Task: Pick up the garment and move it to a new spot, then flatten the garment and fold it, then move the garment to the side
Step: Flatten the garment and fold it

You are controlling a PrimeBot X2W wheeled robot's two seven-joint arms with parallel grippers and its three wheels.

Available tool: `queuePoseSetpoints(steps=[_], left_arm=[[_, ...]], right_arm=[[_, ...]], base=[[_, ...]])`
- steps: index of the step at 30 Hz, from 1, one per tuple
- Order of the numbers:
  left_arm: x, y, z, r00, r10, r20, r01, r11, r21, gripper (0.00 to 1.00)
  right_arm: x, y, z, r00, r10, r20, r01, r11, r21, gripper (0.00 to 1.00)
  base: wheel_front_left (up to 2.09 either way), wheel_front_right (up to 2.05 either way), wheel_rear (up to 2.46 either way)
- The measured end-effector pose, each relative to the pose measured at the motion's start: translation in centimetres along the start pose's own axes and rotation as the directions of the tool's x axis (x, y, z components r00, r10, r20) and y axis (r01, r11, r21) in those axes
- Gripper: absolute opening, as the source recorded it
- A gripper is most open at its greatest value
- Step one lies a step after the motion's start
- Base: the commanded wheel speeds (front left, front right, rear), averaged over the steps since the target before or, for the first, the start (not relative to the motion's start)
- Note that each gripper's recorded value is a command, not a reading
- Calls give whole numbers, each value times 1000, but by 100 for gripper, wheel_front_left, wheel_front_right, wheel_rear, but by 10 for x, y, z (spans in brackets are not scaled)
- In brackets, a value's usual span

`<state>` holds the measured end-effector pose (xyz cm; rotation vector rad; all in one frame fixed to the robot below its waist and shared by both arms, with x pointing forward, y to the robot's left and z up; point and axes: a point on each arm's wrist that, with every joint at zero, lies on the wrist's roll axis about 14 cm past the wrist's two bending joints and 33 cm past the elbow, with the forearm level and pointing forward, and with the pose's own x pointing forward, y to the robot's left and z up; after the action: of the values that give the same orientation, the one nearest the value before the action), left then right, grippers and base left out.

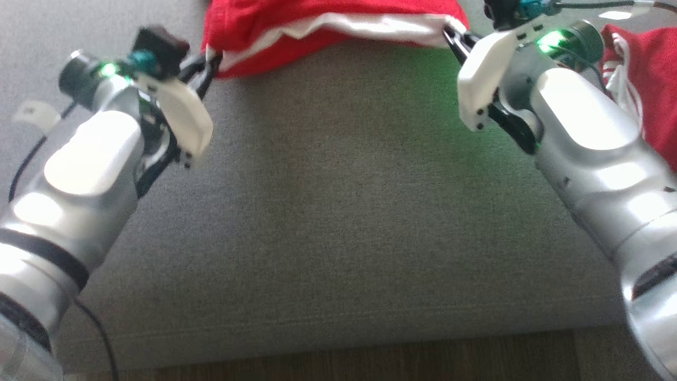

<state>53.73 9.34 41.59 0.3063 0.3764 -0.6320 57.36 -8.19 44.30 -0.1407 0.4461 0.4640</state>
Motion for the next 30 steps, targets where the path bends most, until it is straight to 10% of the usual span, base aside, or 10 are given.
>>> queuePoseSetpoints(steps=[14,30], left_arm=[[-24,-24,-22,996,-80,-37,83,993,86,0],[-75,-61,-53,995,-72,-65,69,996,-47,0]], right_arm=[[-28,-12,-28,988,21,-154,-34,996,-83,0],[-95,16,-75,894,117,-432,-150,988,-44,0]], base=[[0,0,0],[0,0,0]])
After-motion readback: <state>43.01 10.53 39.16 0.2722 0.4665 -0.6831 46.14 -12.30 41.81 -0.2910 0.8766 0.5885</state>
